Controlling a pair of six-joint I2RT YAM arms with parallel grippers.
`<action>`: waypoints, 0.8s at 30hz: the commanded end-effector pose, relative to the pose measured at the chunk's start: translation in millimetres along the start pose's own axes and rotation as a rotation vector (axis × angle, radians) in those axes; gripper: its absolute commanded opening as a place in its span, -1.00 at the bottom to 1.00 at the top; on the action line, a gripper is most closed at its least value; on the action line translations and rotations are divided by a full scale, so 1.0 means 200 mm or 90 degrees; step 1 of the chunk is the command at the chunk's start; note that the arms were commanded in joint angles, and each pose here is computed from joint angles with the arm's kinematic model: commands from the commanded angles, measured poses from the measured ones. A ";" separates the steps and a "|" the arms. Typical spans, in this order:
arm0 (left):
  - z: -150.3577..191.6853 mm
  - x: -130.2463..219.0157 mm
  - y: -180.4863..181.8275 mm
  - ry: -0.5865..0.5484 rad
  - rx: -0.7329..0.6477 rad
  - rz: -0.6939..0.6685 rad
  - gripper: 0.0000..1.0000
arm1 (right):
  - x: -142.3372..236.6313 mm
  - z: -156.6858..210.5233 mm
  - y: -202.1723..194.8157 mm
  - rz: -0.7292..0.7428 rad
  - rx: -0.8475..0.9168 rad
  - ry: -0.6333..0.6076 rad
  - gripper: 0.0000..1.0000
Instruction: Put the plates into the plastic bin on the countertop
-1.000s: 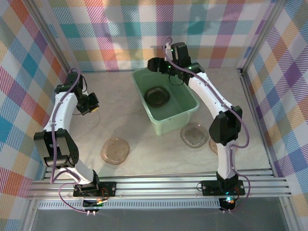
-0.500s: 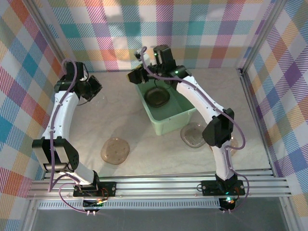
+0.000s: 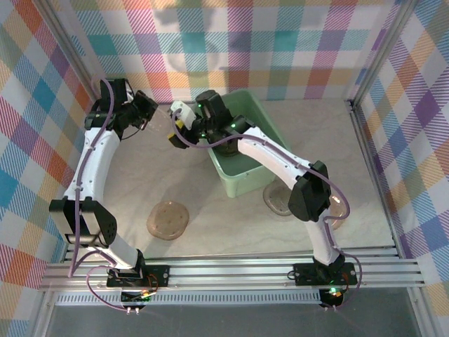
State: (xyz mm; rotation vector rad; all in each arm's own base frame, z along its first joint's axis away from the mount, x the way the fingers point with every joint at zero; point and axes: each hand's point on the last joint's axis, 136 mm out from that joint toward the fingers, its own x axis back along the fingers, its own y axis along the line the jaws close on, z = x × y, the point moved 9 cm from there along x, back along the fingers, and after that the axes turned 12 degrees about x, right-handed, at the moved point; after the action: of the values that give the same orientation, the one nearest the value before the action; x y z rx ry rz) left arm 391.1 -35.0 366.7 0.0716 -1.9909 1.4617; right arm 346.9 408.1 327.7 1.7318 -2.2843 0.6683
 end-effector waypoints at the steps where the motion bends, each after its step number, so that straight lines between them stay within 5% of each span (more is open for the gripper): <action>1: 0.02 0.03 -0.10 0.015 0.008 0.058 -1.00 | 0.01 -0.07 -0.06 0.102 0.036 -0.033 -0.04; 7: 0.03 0.00 -0.10 0.035 0.036 0.072 -1.00 | -0.03 -0.05 -0.11 0.203 0.005 -0.027 -0.14; 24: 0.04 -0.03 -0.13 0.060 0.061 0.093 -1.00 | -0.16 0.00 -0.17 0.234 0.006 -0.042 -0.38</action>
State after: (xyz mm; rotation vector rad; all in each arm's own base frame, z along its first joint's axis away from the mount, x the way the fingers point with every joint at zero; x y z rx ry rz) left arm 400.8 -44.5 370.9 -0.0131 -1.8925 1.5952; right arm 385.9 422.6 306.7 1.3616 -2.5999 0.7346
